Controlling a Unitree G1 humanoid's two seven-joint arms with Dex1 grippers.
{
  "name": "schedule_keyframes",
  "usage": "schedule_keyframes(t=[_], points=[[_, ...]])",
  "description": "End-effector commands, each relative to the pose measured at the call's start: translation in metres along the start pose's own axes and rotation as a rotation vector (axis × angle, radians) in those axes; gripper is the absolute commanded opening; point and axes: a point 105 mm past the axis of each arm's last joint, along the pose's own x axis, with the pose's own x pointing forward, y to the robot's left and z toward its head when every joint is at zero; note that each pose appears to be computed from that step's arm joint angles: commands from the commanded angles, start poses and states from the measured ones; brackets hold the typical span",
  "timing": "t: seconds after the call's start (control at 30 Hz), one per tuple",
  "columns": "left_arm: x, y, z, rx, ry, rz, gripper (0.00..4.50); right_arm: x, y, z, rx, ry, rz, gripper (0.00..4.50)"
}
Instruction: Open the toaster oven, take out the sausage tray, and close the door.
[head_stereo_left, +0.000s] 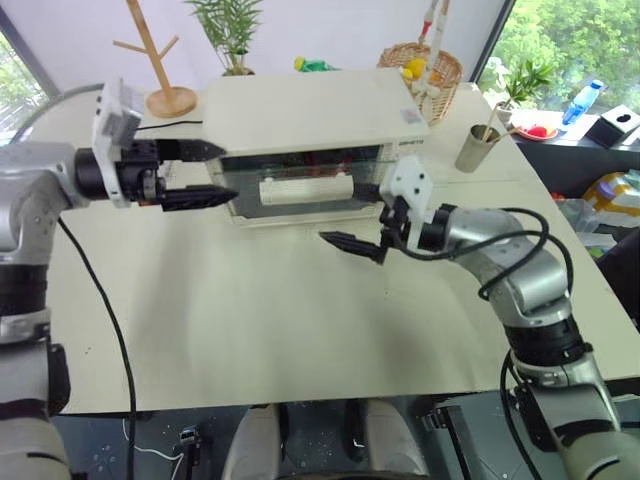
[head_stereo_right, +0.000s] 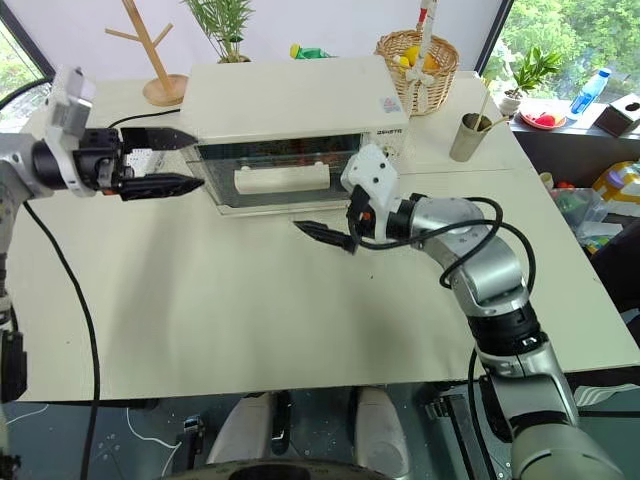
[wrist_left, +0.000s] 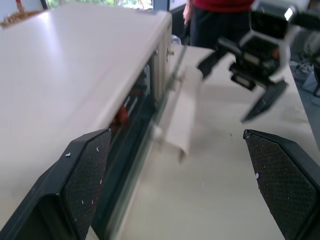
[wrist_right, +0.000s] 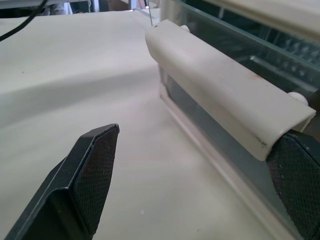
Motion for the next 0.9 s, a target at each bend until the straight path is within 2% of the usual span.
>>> schedule_keyframes(t=[0.03,0.17,0.2,0.27,0.47,0.5,0.63,0.9], points=[[0.004,0.003,0.008,0.02,-0.011,-0.002,4.43,-0.003,0.012,0.018,-0.041,-0.066,0.018,4.5],[0.015,0.004,0.01,0.008,-0.029,-0.024,4.43,-0.006,0.022,0.009,-0.003,-0.056,0.007,4.5],[0.017,0.005,0.009,0.008,-0.028,-0.025,3.93,-0.006,0.024,0.007,0.006,-0.053,0.003,4.5],[0.02,0.006,0.006,0.009,-0.019,-0.033,3.26,-0.008,0.026,0.004,0.026,-0.052,-0.009,4.5],[0.028,-0.001,-0.009,0.037,0.05,-0.095,0.21,-0.011,0.028,-0.002,0.061,-0.044,-0.037,4.5],[0.029,-0.002,-0.013,0.05,0.071,-0.103,0.06,-0.011,0.029,-0.002,0.063,-0.043,-0.039,4.5],[0.035,-0.003,-0.039,0.114,0.172,-0.113,0.06,-0.012,0.029,-0.003,0.068,-0.043,-0.048,4.5],[0.038,0.003,-0.044,0.116,0.173,-0.096,0.06,-0.02,0.023,-0.007,0.051,-0.012,-0.094,4.5]])
